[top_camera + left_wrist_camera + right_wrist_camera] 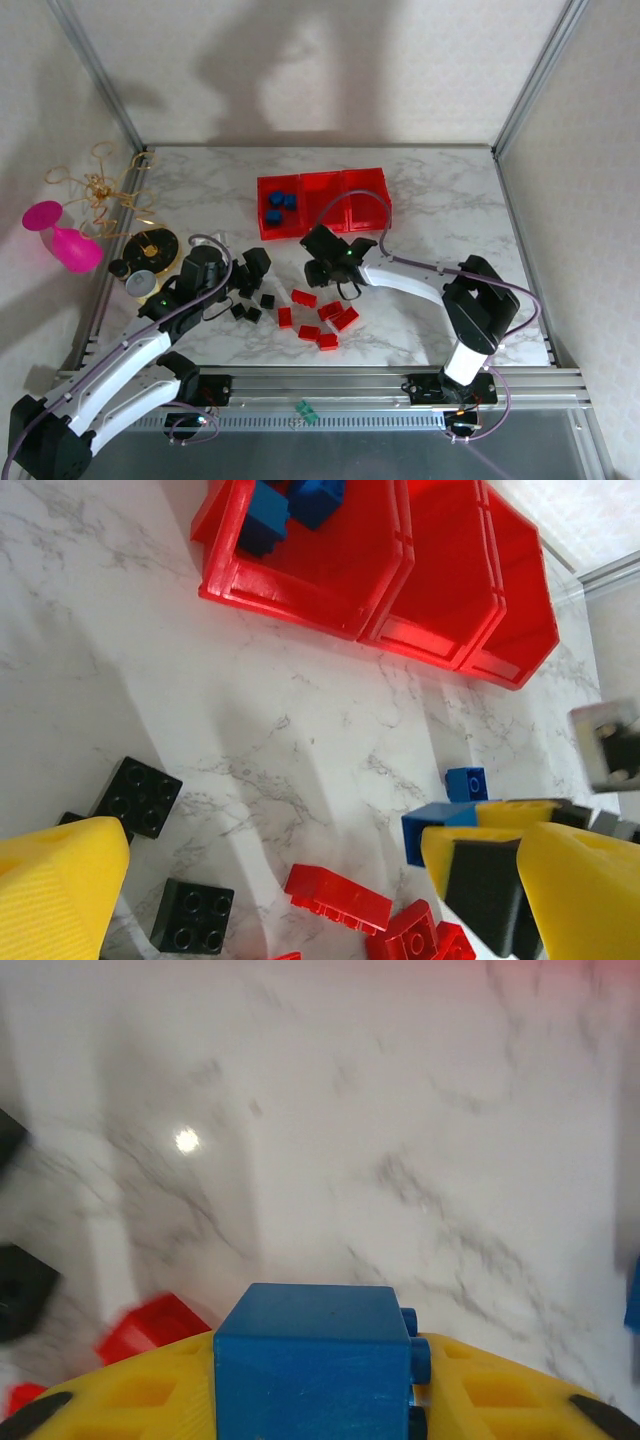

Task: Sort the legos into containers by color
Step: Pick up the lego from the bottom-center of the table, then place the lego in the container.

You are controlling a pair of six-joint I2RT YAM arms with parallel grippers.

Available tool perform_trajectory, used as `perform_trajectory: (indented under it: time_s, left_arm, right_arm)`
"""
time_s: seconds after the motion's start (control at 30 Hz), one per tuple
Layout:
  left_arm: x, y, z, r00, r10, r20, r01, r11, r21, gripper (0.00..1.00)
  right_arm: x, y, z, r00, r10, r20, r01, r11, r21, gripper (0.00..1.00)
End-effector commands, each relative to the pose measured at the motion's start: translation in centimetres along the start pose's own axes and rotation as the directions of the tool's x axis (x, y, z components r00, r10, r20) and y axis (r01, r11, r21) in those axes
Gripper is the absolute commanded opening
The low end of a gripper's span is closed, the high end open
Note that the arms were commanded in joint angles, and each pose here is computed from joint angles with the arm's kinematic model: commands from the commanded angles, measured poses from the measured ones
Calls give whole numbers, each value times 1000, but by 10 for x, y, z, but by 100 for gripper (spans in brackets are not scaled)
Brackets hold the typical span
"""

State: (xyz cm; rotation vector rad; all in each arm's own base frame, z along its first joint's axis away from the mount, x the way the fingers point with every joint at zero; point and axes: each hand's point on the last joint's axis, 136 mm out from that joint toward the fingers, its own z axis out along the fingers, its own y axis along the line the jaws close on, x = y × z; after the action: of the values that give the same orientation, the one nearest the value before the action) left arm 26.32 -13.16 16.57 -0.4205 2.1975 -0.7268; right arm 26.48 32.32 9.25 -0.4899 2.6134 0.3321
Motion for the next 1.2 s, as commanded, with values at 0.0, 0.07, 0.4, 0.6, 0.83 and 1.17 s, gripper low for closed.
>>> perform_trajectory:
  time_s: [0.0, 0.07, 0.4, 0.6, 0.83, 1.17]
  left_arm:
    - [-18, -4, -3, 999, 26, 39, -25, 1000, -15, 100]
    - [-23, -3, -3, 999, 21, 42, -21, 1000, -20, 100]
    - [-55, 6, 3, 994, 5, 111, 1, 998, -55, 100]
    - [-66, 9, 9, 991, 5, 135, 5, 997, -75, 99]
    - [-70, 10, 15, 991, -4, 137, 15, 997, -76, 100]
    - [-71, 3, 13, 992, -1, 127, 6, 999, -46, 100]
  right_arm:
    - [-44, 6, -3, 995, -7, 99, 6, 1000, 5, 41]
    - [-70, 14, -4, 988, -16, 153, 16, 1000, 0, 40]
    - [-176, 22, 23, 933, -35, 358, 21, 999, 43, 41]
    - [-215, 23, 45, 903, -94, 420, 59, 994, 96, 41]
    - [-242, 22, 71, 898, -135, 418, 92, 988, 123, 50]
    - [-254, 33, 23, 877, -97, 470, 86, 995, 45, 64]
